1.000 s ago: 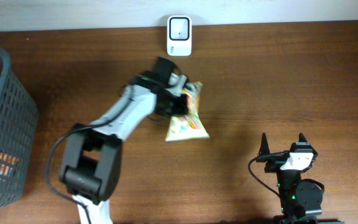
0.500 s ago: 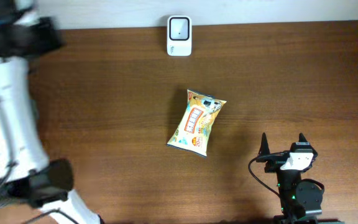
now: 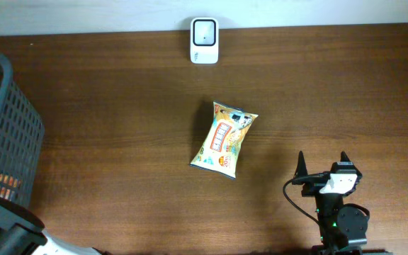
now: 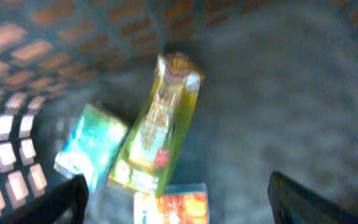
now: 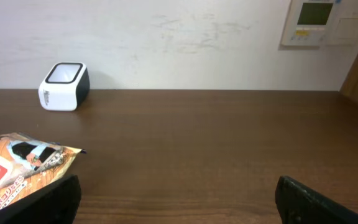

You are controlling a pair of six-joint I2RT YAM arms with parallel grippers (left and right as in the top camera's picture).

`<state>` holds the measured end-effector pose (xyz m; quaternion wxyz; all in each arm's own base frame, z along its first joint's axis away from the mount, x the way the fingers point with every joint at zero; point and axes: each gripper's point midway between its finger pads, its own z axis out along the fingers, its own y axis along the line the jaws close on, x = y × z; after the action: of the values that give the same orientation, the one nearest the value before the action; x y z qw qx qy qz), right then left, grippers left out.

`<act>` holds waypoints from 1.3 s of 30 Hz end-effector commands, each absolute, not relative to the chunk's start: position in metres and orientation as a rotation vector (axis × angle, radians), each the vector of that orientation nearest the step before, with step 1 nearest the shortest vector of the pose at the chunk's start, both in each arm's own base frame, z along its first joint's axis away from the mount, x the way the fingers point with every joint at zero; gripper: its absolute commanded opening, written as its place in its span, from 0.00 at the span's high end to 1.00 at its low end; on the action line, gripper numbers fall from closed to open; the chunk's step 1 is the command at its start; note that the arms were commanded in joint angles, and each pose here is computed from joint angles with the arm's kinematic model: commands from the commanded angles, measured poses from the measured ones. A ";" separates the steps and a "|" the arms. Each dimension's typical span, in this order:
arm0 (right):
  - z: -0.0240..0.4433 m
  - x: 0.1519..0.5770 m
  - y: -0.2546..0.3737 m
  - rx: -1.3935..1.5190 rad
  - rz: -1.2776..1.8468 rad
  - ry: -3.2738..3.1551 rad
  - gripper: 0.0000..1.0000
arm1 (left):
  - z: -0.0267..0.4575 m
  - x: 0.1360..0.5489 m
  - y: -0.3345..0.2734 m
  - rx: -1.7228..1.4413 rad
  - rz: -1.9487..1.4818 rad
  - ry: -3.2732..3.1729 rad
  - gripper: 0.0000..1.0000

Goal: Scan the item barcode
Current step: 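Take the green tea pouch from the basket and place it beside the bag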

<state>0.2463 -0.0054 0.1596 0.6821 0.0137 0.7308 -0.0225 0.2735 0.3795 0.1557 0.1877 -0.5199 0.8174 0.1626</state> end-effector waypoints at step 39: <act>0.156 0.246 -0.006 0.032 -0.059 1.648 0.01 | 0.394 0.315 0.192 -0.572 0.191 1.839 0.80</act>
<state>0.2464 -0.0054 0.1593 0.6817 0.0137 0.7312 -0.0225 0.3020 0.2481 0.3603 0.5268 -0.3097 0.7832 0.1152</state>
